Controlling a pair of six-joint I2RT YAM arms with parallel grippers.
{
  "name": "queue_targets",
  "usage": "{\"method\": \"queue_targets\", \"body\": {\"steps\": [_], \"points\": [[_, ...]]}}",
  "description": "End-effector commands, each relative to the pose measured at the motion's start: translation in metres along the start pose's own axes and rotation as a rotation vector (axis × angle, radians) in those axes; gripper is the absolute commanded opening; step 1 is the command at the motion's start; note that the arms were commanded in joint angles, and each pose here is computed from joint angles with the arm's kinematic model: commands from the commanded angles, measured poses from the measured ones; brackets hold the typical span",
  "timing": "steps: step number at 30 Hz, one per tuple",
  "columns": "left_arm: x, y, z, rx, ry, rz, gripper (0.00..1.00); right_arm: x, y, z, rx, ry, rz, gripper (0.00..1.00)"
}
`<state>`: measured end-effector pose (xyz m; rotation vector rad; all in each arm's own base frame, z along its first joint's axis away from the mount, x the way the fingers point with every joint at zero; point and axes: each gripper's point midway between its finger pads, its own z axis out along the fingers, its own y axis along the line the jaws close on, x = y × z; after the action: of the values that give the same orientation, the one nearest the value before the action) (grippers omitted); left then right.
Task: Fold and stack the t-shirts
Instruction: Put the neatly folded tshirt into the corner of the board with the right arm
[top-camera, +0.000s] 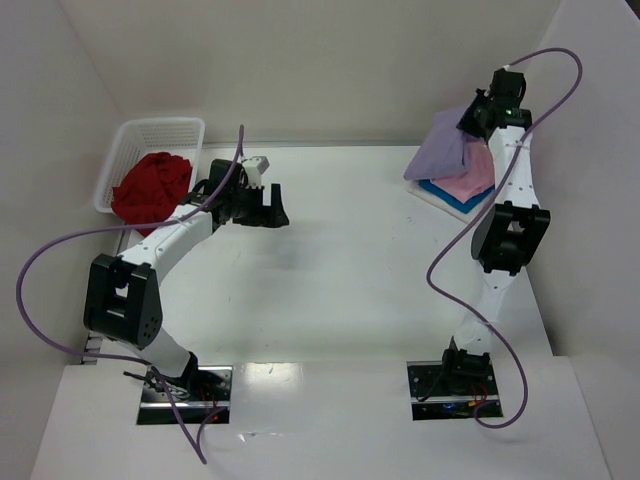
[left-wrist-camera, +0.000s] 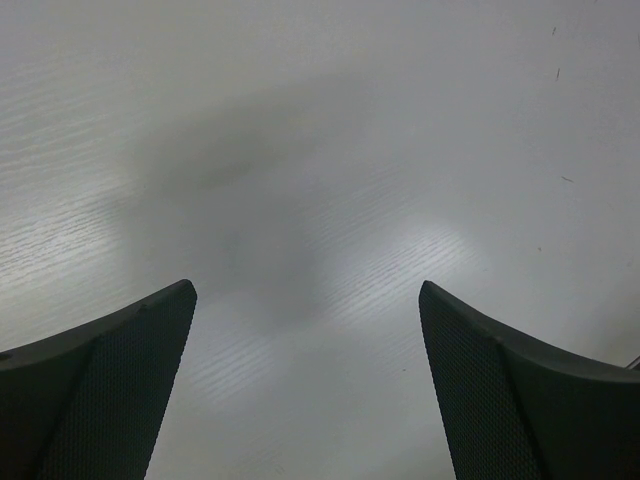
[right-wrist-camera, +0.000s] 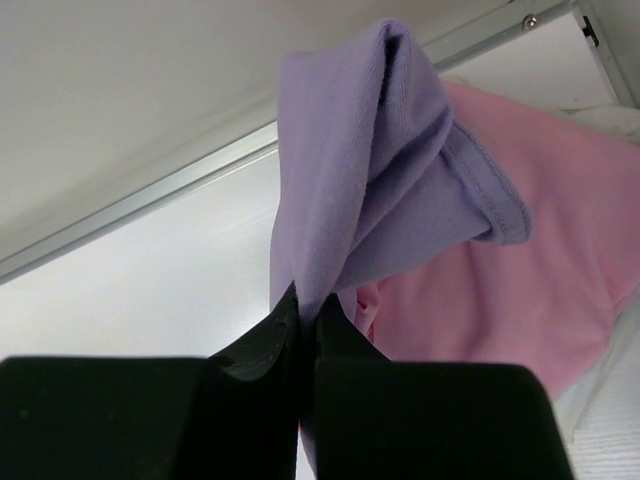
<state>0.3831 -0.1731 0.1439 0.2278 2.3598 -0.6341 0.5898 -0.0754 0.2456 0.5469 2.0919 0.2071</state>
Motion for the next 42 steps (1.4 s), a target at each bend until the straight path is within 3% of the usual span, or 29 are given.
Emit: {"method": "queue_targets", "body": {"steps": [1,10,22,32,42], "points": [[-0.024,-0.009,-0.005,0.032,-0.061,0.004,1.0,-0.067,0.018,-0.063,-0.071,-0.181,0.002,0.0],[-0.021,-0.01,-0.005,0.043,-0.066,-0.002,1.0,-0.065,0.046,-0.07,-0.222,-0.172,0.021,0.0],[-0.018,-0.011,-0.009,0.043,-0.067,-0.002,1.0,-0.087,0.052,-0.085,-0.205,-0.248,0.023,0.0],[-0.014,-0.01,-0.008,0.041,-0.059,-0.005,1.0,-0.044,0.015,-0.054,-0.087,-0.144,0.045,0.0],[-0.01,-0.011,-0.004,0.058,-0.048,-0.007,1.0,0.007,-0.075,-0.05,0.073,-0.09,0.128,0.0]]}}
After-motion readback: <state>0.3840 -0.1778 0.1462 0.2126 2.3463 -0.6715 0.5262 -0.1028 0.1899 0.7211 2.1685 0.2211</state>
